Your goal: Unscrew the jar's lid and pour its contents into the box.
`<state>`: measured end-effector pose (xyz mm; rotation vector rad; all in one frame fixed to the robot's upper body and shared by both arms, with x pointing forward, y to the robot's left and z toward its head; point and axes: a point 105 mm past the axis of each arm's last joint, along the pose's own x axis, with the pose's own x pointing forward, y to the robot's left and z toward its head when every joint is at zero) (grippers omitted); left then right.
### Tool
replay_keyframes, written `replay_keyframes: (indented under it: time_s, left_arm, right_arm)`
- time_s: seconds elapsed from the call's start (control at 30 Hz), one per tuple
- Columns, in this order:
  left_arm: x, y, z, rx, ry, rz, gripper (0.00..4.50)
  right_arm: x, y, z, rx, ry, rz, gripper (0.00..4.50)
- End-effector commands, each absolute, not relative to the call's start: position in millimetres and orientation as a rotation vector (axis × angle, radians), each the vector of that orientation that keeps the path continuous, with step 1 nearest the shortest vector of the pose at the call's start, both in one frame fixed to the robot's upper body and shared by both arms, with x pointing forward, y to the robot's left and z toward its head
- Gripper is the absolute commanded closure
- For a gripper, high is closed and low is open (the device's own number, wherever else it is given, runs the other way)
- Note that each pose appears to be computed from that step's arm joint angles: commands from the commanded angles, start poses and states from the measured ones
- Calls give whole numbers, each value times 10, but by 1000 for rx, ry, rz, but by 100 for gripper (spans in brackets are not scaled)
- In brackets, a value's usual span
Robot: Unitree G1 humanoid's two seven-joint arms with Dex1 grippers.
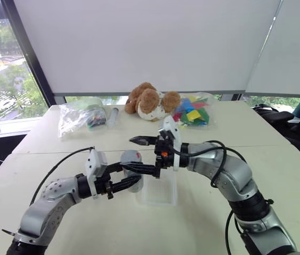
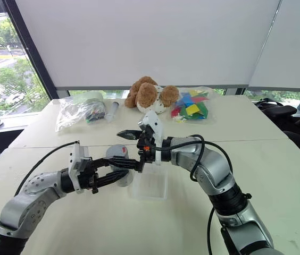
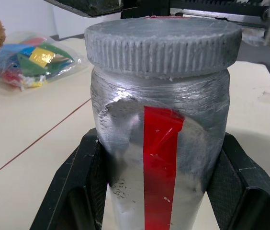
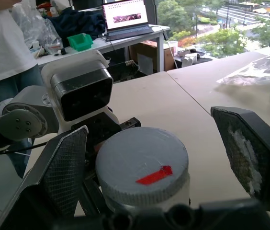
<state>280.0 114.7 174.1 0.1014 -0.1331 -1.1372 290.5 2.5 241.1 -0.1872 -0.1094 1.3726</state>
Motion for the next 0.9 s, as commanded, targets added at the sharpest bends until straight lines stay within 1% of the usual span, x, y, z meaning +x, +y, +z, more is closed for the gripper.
replay_keyframes:
  time_s: [0.03,0.07,0.1,0.13,0.17,0.2,0.33,0.47,0.57,0.63,0.73,0.87,0.9]
  left_arm:
    - [2735,1084,1839,135,-196,-1160,238]
    - [2735,1081,1836,137,-197,-1160,238]
    - [2736,1077,1837,137,-199,-1160,238]
    - [2737,1074,1838,138,-201,-1160,238]
    - [2737,1069,1840,139,-202,-1160,238]
    - [2737,1065,1843,139,-205,-1160,238]
    - [2735,1050,1866,139,-216,-1166,238]
    - [2700,1036,1909,137,-235,-1210,238]
    - [2591,983,1955,148,-246,-1332,238]
    - [2521,953,1967,171,-243,-1409,238]
    - [2439,918,1967,203,-234,-1495,238]
    - [2392,890,1978,213,-242,-1536,238]
    - [2390,887,1980,213,-245,-1535,238]
  right_arm:
    - [2823,61,2552,-183,-151,1410,53]
    - [2823,64,2554,-182,-147,1413,77]
    - [2824,65,2556,-182,-145,1415,127]
    - [2825,65,2554,-181,-140,1419,165]
    - [2826,61,2546,-181,-130,1424,217]
    - [2830,55,2538,-186,-126,1427,223]
    - [2829,30,2536,-189,-117,1452,222]
    - [2742,-41,2590,-230,-151,1583,222]
    - [2544,-179,2634,-270,-167,1830,222]
    - [2522,-220,2665,-305,-177,1902,222]
    - [2537,-239,2669,-376,-174,1961,222]
    - [2594,-231,2697,-399,-190,1955,222]
    - [2593,-233,2705,-394,-192,1953,172]
